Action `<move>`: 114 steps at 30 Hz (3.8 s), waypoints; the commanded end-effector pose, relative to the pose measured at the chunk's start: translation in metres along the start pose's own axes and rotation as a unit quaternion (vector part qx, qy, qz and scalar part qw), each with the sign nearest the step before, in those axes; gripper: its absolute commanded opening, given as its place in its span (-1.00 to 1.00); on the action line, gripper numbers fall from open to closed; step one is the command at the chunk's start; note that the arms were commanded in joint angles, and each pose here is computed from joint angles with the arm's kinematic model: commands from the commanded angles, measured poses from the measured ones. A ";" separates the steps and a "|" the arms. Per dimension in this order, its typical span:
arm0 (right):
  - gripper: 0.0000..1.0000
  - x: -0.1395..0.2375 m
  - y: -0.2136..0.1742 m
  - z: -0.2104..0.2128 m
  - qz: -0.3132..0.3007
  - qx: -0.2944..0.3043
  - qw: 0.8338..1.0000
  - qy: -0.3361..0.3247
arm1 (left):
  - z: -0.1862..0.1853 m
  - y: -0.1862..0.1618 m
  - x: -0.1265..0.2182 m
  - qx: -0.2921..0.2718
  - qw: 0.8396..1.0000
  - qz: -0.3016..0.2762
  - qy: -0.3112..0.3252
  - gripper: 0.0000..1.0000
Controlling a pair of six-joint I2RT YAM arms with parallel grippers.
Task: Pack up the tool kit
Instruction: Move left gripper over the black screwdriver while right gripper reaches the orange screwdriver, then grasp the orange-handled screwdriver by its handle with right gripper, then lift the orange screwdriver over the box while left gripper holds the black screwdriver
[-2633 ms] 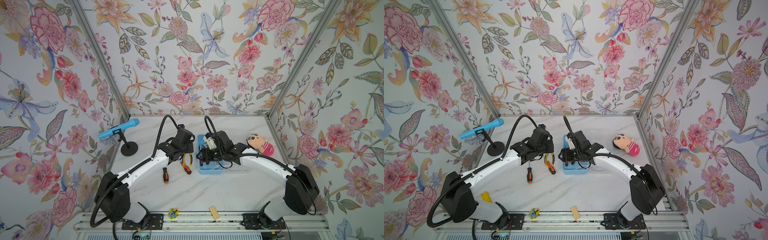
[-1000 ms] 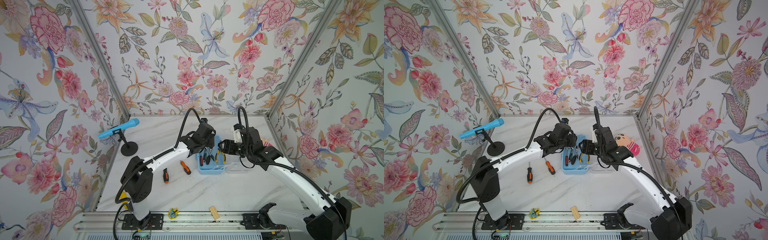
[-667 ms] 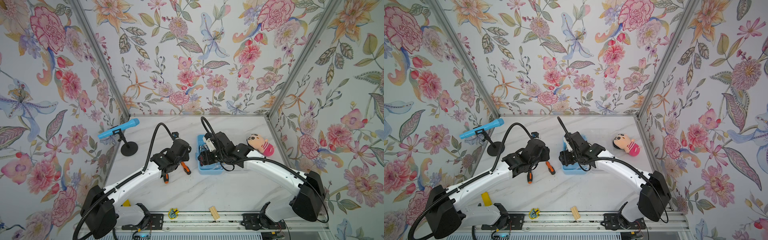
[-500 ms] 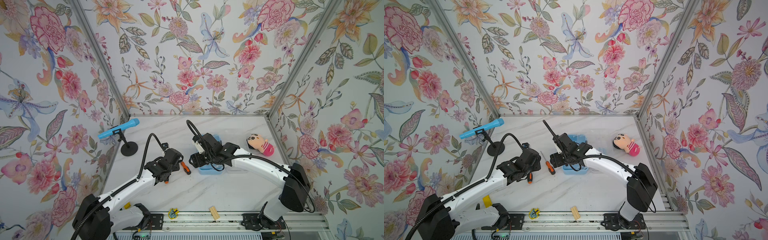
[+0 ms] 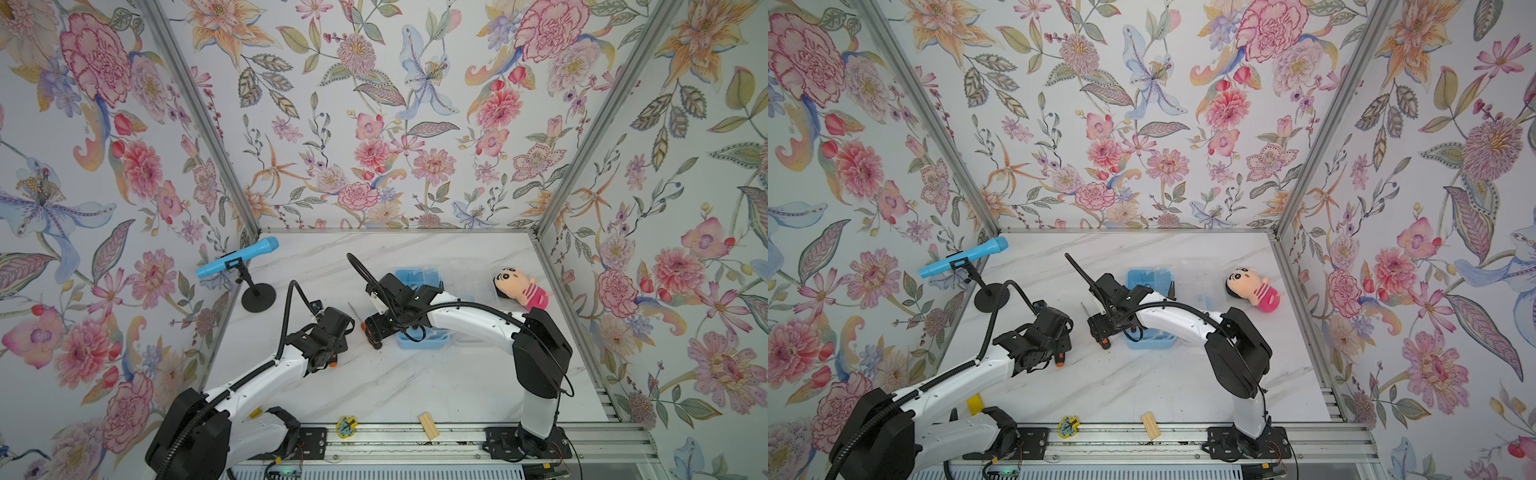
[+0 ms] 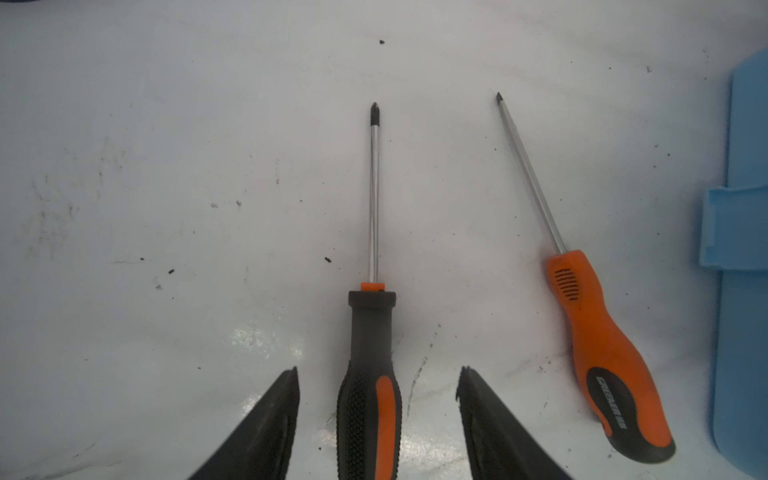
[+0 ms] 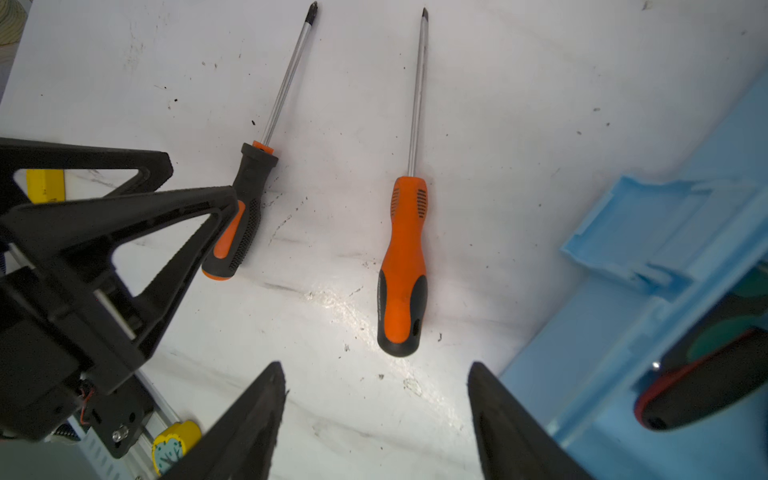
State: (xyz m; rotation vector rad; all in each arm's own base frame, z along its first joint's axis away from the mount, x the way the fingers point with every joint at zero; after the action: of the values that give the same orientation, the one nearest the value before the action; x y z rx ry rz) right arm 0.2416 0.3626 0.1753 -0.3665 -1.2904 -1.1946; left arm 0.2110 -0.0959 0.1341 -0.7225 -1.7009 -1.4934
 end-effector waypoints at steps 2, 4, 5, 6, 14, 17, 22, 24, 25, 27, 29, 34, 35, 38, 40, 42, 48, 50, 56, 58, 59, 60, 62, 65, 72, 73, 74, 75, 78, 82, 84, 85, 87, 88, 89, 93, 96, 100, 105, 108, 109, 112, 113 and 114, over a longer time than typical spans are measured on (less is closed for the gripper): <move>0.33 -0.013 0.003 0.006 0.018 0.017 1.000 -0.006 | 0.007 -0.008 -0.005 0.011 1.000 0.004 -0.011 0.28; 0.30 -0.024 0.003 0.003 0.027 0.015 0.999 -0.021 | 0.008 -0.010 -0.007 0.018 1.000 0.001 -0.019 0.28; 0.28 -0.029 0.002 0.003 0.032 0.015 0.999 -0.030 | 0.009 -0.011 -0.008 0.021 1.000 0.001 -0.023 0.28; 0.28 -0.034 0.002 0.002 0.035 0.018 0.999 -0.038 | 0.009 -0.011 -0.008 0.022 0.999 0.000 -0.024 0.28; 0.23 -0.059 -0.001 -0.001 0.052 0.034 0.994 -0.086 | 0.011 -0.017 -0.009 0.036 0.998 -0.006 -0.044 0.27; 0.19 -0.067 -0.003 0.000 0.056 0.041 0.992 -0.102 | 0.011 -0.017 -0.008 0.041 0.998 -0.010 -0.052 0.26; 0.14 -0.075 -0.006 -0.004 0.064 0.039 0.989 -0.124 | 0.012 -0.016 -0.007 0.043 0.998 -0.014 -0.053 0.26; 0.12 -0.077 -0.006 -0.005 0.065 0.037 0.989 -0.132 | 0.012 -0.016 -0.006 0.043 0.997 -0.016 -0.055 0.26; 0.08 -0.079 -0.007 -0.006 0.065 0.035 0.988 -0.134 | 0.013 -0.016 -0.005 0.045 0.997 -0.018 -0.055 0.26; 0.03 -0.079 -0.006 -0.006 0.064 0.034 0.988 -0.136 | 0.013 -0.017 -0.005 0.046 0.997 -0.019 -0.057 0.25; -0.03 -0.080 -0.006 -0.006 0.065 0.034 0.988 -0.136 | 0.014 -0.018 -0.004 0.049 0.997 -0.020 -0.058 0.26; -0.21 -0.083 -0.007 -0.005 0.068 0.032 0.988 -0.134 | 0.018 -0.022 -0.003 0.055 0.996 -0.024 -0.062 0.25; -0.28 -0.083 -0.007 -0.004 0.069 0.032 0.988 -0.133 | 0.018 -0.023 -0.003 0.057 0.996 -0.025 -0.062 0.24; -0.57 -0.081 -0.005 -0.002 0.067 0.031 0.989 -0.127 | 0.019 -0.024 -0.003 0.060 0.996 -0.028 -0.066 0.24; -0.93 -0.077 -0.002 0.001 0.063 0.031 0.990 -0.121 | 0.019 -0.023 -0.002 0.061 0.995 -0.030 -0.068 0.23; -1.00 -0.069 0.004 0.005 0.055 0.031 0.992 -0.114 | 0.018 -0.022 -0.002 0.061 0.995 -0.033 -0.070 0.23; -1.00 0.005 0.043 0.016 -0.026 0.035 0.993 -0.107 | 0.013 -0.016 -0.002 0.057 0.994 -0.039 -0.079 0.24; -1.00 0.040 0.057 0.007 -0.062 0.023 0.991 -0.117 | 0.009 -0.012 -0.002 0.054 0.994 -0.042 -0.085 0.23; -1.00 0.126 0.062 -0.060 -0.122 -0.049 0.977 -0.169 | 0.000 0.000 -0.003 0.040 0.994 -0.045 -0.088 0.22; -1.00 0.147 0.053 -0.090 -0.129 -0.079 0.967 -0.205 | -0.002 0.003 -0.003 0.033 0.995 -0.045 -0.087 0.22; -1.00 0.155 0.045 -0.106 -0.128 -0.095 0.962 -0.219 | -0.003 0.004 -0.004 0.029 0.995 -0.044 -0.087 0.22; -1.00 0.161 0.038 -0.119 -0.128 -0.109 0.959 -0.229 | -0.004 0.006 -0.004 0.027 0.995 -0.044 -0.086 0.22; -1.00 0.174 0.021 -0.148 -0.125 -0.144 0.948 -0.254 | -0.006 0.008 -0.005 0.023 0.995 -0.044 -0.084 0.22; -1.00 0.181 -0.005 -0.173 -0.113 -0.179 0.937 -0.279 | -0.008 0.009 -0.008 0.015 0.996 -0.041 -0.080 0.22; -1.00 0.172 -0.048 -0.199 -0.081 -0.222 0.916 -0.325 | -0.008 0.010 -0.011 0.008 0.997 -0.035 -0.075 0.22; -1.00 0.170 -0.051 -0.202 -0.077 -0.227 0.914 -0.328 | -0.008 0.010 -0.011 0.007 0.997 -0.034 -0.076 0.22; -1.00 0.169 -0.054 -0.204 -0.075 -0.230 0.912 -0.331 | -0.009 0.010 -0.011 0.007 0.996 -0.033 -0.077 0.22; -1.00 0.169 -0.055 -0.205 -0.073 -0.231 0.911 -0.335 | -0.009 0.009 -0.012 0.006 0.997 -0.032 -0.077 0.22; -1.00 0.169 -0.057 -0.208 -0.073 -0.232 0.906 -0.347 | -0.009 0.009 -0.013 0.005 0.997 -0.031 -0.076 0.22; -1.00 0.168 -0.060 -0.215 -0.067 -0.240 0.902 -0.351 | -0.008 0.008 -0.014 0.004 0.997 -0.028 -0.075 0.22; -1.00 0.167 -0.062 -0.218 -0.065 -0.245 0.902 -0.351 | -0.008 0.007 -0.014 0.005 0.997 -0.028 -0.073 0.22; -1.00 0.167 -0.063 -0.219 -0.065 -0.247 0.901 -0.350 | -0.008 0.007 -0.014 0.005 0.997 -0.028 -0.073 0.22; -0.94 0.165 -0.064 -0.222 -0.062 -0.250 0.901 -0.348 | -0.007 0.006 -0.015 0.005 0.997 -0.027 -0.072 0.22; -0.88 0.164 -0.065 -0.224 -0.062 -0.253 0.901 -0.347 | -0.007 0.006 -0.015 0.004 0.997 -0.027 -0.071 0.22; -0.86 0.164 -0.065 -0.225 -0.062 -0.254 0.901 -0.345 | -0.007 0.006 -0.016 0.003 0.997 -0.026 -0.070 0.22; -0.70 0.164 -0.064 -0.227 -0.062 -0.257 0.902 -0.342 | -0.006 0.007 -0.016 -0.001 0.998 -0.024 -0.065 0.22; -0.61 0.165 -0.063 -0.227 -0.063 -0.255 0.903 -0.339 | -0.005 0.006 -0.016 -0.001 0.998 -0.021 -0.063 0.22; -0.49 0.166 -0.061 -0.225 -0.065 -0.254 0.907 -0.331 | -0.005 0.008 -0.015 -0.004 0.998 -0.020 -0.060 0.22; -0.27 0.165 -0.058 -0.226 -0.063 -0.251 0.907 -0.332 | -0.005 0.011 -0.011 -0.007 0.998 -0.022 -0.061 0.22; -0.17 0.165 -0.056 -0.227 -0.064 -0.250 0.908 -0.330 | -0.005 0.012 -0.010 -0.010 0.998 -0.020 -0.059 0.22; -0.12 0.164 -0.056 -0.227 -0.065 -0.250 0.908 -0.329 | -0.005 0.012 -0.010 -0.012 0.998 -0.019 -0.058 0.22; -0.01 0.165 -0.053 -0.226 -0.067 -0.248 0.911 -0.324 | -0.003 0.009 -0.011 -0.012 0.998 -0.015 -0.053 0.22; 0.00 0.167 -0.052 -0.225 -0.070 -0.247 0.911 -0.321 | -0.002 0.008 -0.011 -0.014 0.999 -0.012 -0.049 0.22; 0.01 0.170 -0.050 -0.223 -0.076 -0.247 0.912 -0.319 | 0.000 0.007 -0.012 -0.013 0.999 -0.007 -0.041 0.22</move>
State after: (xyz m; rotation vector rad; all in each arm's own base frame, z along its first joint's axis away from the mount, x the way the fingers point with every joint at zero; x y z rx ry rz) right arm 0.2852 0.0861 0.2182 -1.1597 -1.5660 -1.5674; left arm 0.2227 -0.1007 0.1256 -0.8234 -1.8020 -1.5076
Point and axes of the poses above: each gripper's point midway between its finger pads, its own x axis back along the fingers, its own z axis along the line the jaws close on, y = z × x, the point moved 8 cm from there along x, back along the fingers, and after that the axes turned 6 degrees about -x, right-handed, at the moved point
